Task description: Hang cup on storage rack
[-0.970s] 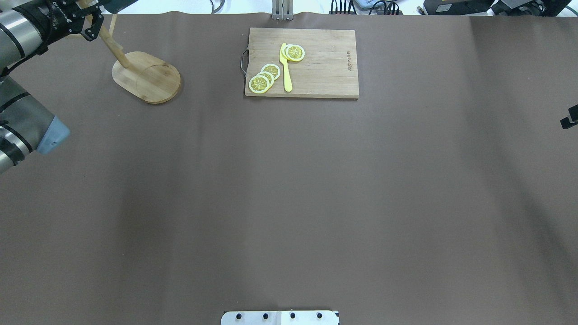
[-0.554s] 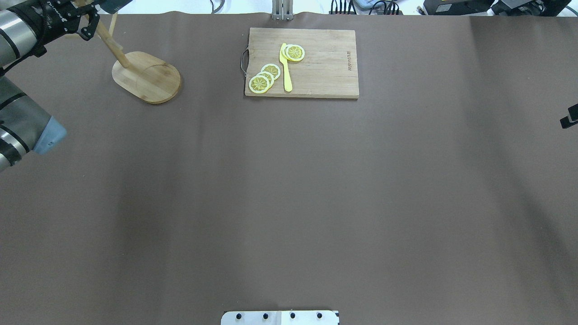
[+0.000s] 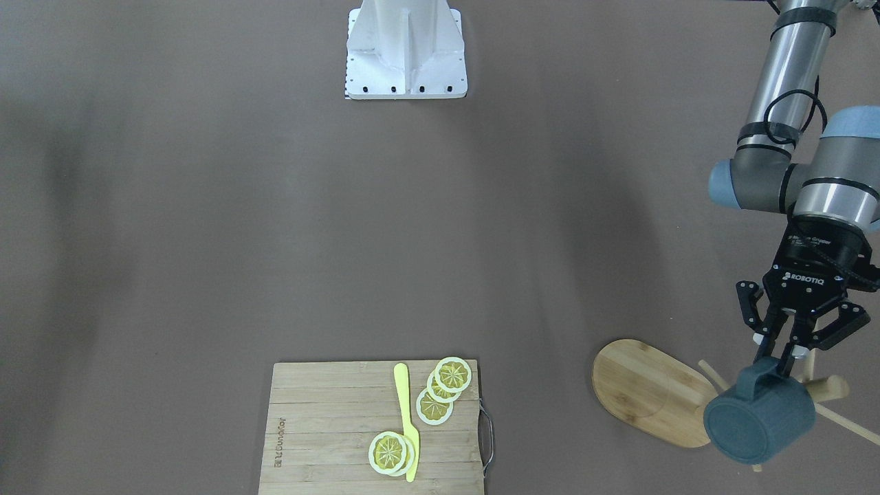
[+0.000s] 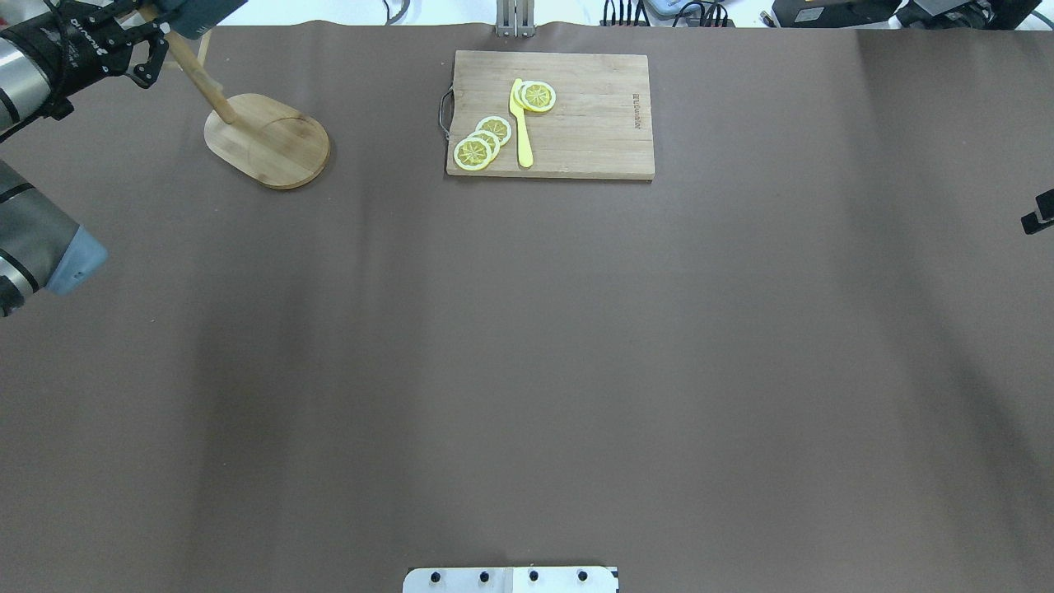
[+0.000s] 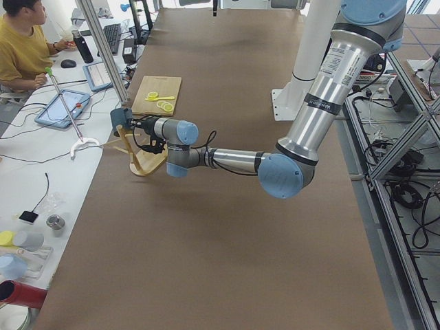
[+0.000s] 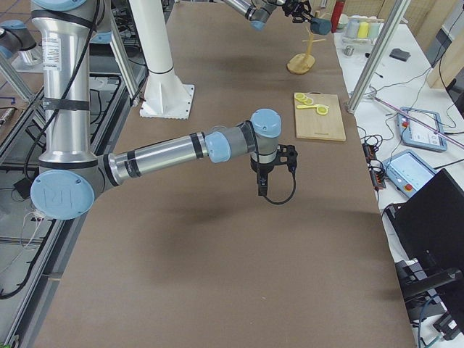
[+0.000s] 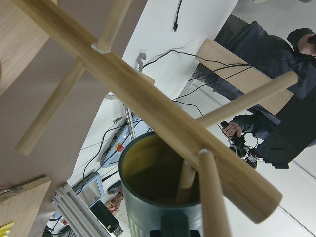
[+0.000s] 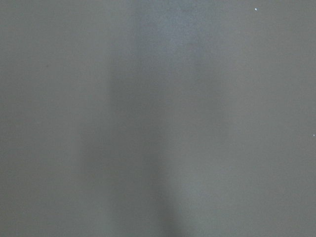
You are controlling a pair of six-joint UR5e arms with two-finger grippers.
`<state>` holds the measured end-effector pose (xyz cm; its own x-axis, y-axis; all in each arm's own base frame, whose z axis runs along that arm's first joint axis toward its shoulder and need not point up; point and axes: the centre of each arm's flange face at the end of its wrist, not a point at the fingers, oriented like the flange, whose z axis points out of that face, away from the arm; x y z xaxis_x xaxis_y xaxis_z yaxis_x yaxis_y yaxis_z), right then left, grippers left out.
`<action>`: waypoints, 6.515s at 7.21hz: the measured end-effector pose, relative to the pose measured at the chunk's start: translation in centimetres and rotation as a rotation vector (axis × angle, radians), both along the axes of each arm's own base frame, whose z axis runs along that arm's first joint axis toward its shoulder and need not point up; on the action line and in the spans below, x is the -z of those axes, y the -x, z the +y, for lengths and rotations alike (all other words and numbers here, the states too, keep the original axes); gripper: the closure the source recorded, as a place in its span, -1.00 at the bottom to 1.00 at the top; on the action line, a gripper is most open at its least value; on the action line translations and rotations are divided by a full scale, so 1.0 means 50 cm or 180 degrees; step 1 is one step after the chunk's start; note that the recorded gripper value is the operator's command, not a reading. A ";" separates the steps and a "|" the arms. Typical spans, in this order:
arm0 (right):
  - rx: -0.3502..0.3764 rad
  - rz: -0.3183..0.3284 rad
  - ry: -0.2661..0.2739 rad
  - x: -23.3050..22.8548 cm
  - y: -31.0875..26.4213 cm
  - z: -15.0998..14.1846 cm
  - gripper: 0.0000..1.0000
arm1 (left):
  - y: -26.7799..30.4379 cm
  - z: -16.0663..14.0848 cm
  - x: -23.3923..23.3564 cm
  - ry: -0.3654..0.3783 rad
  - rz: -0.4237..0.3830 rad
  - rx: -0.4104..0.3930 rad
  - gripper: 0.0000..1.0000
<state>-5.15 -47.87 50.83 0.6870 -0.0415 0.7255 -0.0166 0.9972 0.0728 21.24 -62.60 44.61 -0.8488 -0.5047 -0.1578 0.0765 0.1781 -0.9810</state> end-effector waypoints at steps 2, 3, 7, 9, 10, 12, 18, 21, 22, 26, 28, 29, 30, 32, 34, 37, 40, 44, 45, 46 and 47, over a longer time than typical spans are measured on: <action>-0.0002 -0.0004 0.0001 0.001 0.000 0.000 -1.00 | 0.000 0.002 -0.003 0.0003 0.0002 -0.0003 0.59; -0.0001 -0.0005 0.0001 0.001 0.000 0.000 -1.00 | 0.000 0.002 -0.003 0.0003 0.0000 -0.0001 -0.08; -0.0005 -0.0002 0.0012 -0.001 0.000 0.002 -1.00 | -0.003 0.002 0.003 -0.0016 -0.0008 -0.0008 -0.97; -0.0001 -0.0004 0.0004 0.000 0.000 0.000 -1.00 | 0.010 0.018 0.030 -0.0122 0.0033 -0.0006 -0.97; 0.0002 -0.0005 -0.0004 0.001 0.000 0.000 -1.00 | 0.026 0.045 0.037 -0.0181 0.0057 -0.0005 -0.97; -0.0027 0.0003 -0.0016 0.001 -0.011 -0.002 -1.00 | 0.066 0.113 0.031 -0.0449 -0.0241 0.0055 -0.97; -0.0062 0.0285 -0.0225 -0.022 -0.071 -0.003 -1.00 | 0.169 0.272 -0.169 -0.2301 -0.4306 0.0340 -0.97; -0.0118 0.0460 -0.0254 -0.036 -0.091 -0.008 -1.00 | 0.261 0.290 -0.268 -0.2727 -0.6008 0.0189 -0.97; -0.0140 0.0489 -0.0231 -0.045 -0.097 -0.009 -1.00 | 0.292 0.294 -0.291 -0.2769 -0.6247 -0.0014 -0.97; -0.0080 0.0580 -0.0052 -0.165 -0.163 -0.016 -1.00 | 0.458 0.275 -0.345 -0.2818 -0.5782 -0.1405 -0.97; 0.0036 0.0568 -0.0083 -0.209 -0.198 -0.007 -1.00 | 0.468 0.263 -0.316 -0.2894 -0.5538 -0.2092 -0.97; 0.0084 0.0559 -0.0096 -0.220 -0.203 -0.003 -1.00 | 0.471 0.266 -0.289 -0.2971 -0.5446 -0.2423 -0.97; 0.0156 0.0562 -0.0124 -0.232 -0.204 -0.001 -1.00 | 0.478 0.271 -0.275 -0.3116 -0.5403 -0.2731 -0.97; 0.0249 0.0551 -0.0153 -0.247 -0.205 0.001 -1.00 | 0.485 0.294 -0.301 -0.3390 -0.5314 -0.3231 -0.97; 0.0266 0.0513 -0.0152 -0.250 -0.204 0.003 -1.00 | 0.474 0.349 -0.339 -0.3487 -0.4687 -0.3440 -0.97; 0.0275 0.0423 -0.0127 -0.249 -0.199 0.006 -1.00 | 0.469 0.399 -0.331 -0.3330 -0.4236 -0.3600 -0.97; 0.0261 0.0412 -0.0069 -0.259 -0.198 0.007 -1.00 | 0.487 0.409 -0.352 -0.3042 -0.4430 -0.3753 -0.97; 0.0287 0.0278 0.0020 -0.293 -0.193 0.018 -1.00 | 0.490 0.401 -0.319 -0.3194 -0.4682 -0.3618 -0.97; 0.0288 0.0264 0.0024 -0.295 -0.192 0.020 -1.00 | 0.491 0.414 -0.327 -0.3281 -0.4776 -0.3535 -0.97; 0.0287 0.0255 0.0027 -0.295 -0.192 0.021 -1.00 | 0.492 0.427 -0.340 -0.3349 -0.4849 -0.3465 -0.97; 0.0285 0.0252 0.0030 -0.295 -0.192 0.022 -1.00 | 0.492 0.431 -0.352 -0.3372 -0.4880 -0.3433 -0.97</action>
